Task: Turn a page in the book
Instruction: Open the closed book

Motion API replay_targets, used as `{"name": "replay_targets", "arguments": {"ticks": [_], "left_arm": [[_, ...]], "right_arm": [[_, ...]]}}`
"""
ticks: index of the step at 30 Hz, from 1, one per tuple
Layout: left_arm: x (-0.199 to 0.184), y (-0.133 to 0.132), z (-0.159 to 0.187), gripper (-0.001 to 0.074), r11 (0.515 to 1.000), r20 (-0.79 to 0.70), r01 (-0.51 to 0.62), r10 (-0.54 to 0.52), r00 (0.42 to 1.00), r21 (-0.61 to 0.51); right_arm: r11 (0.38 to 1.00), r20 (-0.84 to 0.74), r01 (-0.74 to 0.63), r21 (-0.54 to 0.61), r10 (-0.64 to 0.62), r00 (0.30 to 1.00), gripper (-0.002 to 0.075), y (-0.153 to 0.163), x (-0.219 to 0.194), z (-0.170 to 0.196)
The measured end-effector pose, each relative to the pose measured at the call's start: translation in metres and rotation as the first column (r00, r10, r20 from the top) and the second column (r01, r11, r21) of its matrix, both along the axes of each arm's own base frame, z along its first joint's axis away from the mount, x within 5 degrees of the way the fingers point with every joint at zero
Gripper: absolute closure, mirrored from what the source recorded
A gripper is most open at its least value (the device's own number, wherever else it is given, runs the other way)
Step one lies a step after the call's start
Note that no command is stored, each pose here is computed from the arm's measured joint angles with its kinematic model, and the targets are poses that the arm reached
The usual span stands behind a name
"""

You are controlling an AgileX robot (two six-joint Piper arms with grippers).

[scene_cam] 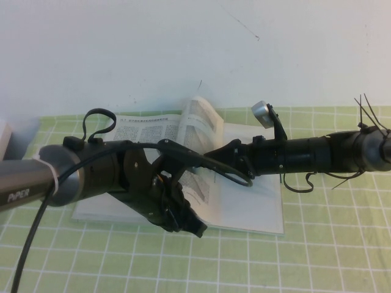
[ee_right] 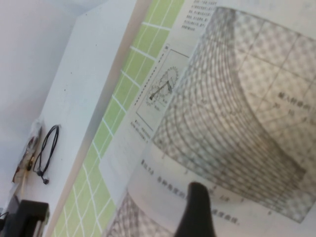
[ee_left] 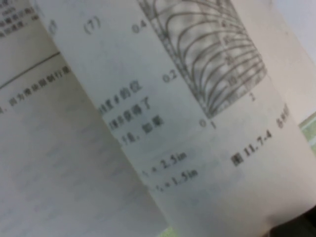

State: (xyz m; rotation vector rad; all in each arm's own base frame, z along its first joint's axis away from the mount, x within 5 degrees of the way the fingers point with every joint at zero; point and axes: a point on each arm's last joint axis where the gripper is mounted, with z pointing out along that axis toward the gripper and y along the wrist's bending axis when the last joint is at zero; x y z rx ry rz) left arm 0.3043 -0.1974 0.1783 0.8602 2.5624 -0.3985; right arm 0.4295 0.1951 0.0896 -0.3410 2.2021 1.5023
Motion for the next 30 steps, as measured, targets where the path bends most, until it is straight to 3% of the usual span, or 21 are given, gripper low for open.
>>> {"name": "replay_targets", "arguments": {"ticks": [11,16,21,24,30], "left_arm": [[0.004,-0.001,0.002,0.0737,0.999,0.033,-0.044,0.045,0.998,-0.028],[0.006,-0.002,0.003,0.0737,0.994,0.034,-0.097,0.099,0.994,-0.053],[0.008,-0.002,0.006,0.0737,0.990,0.059,-0.123,0.127,0.990,-0.076],[0.008,-0.001,0.015,0.0737,0.987,0.091,-0.127,0.136,0.986,-0.096],[0.004,0.002,0.039,0.0737,0.977,0.134,-0.149,0.170,0.976,-0.149]], "right_arm": [[1.000,0.001,-0.010,0.023,0.010,1.000,0.0193,-0.003,0.000,0.002],[0.993,-0.007,-0.042,0.114,0.043,0.999,0.0193,-0.022,0.002,0.009],[0.986,-0.069,0.015,0.166,-0.003,0.998,0.0213,-0.052,0.010,0.012],[0.989,-0.081,0.019,0.149,-0.007,0.997,0.0298,-0.064,0.012,0.015],[0.994,-0.068,-0.059,0.094,0.065,0.996,0.0636,-0.062,0.005,0.019]]}}
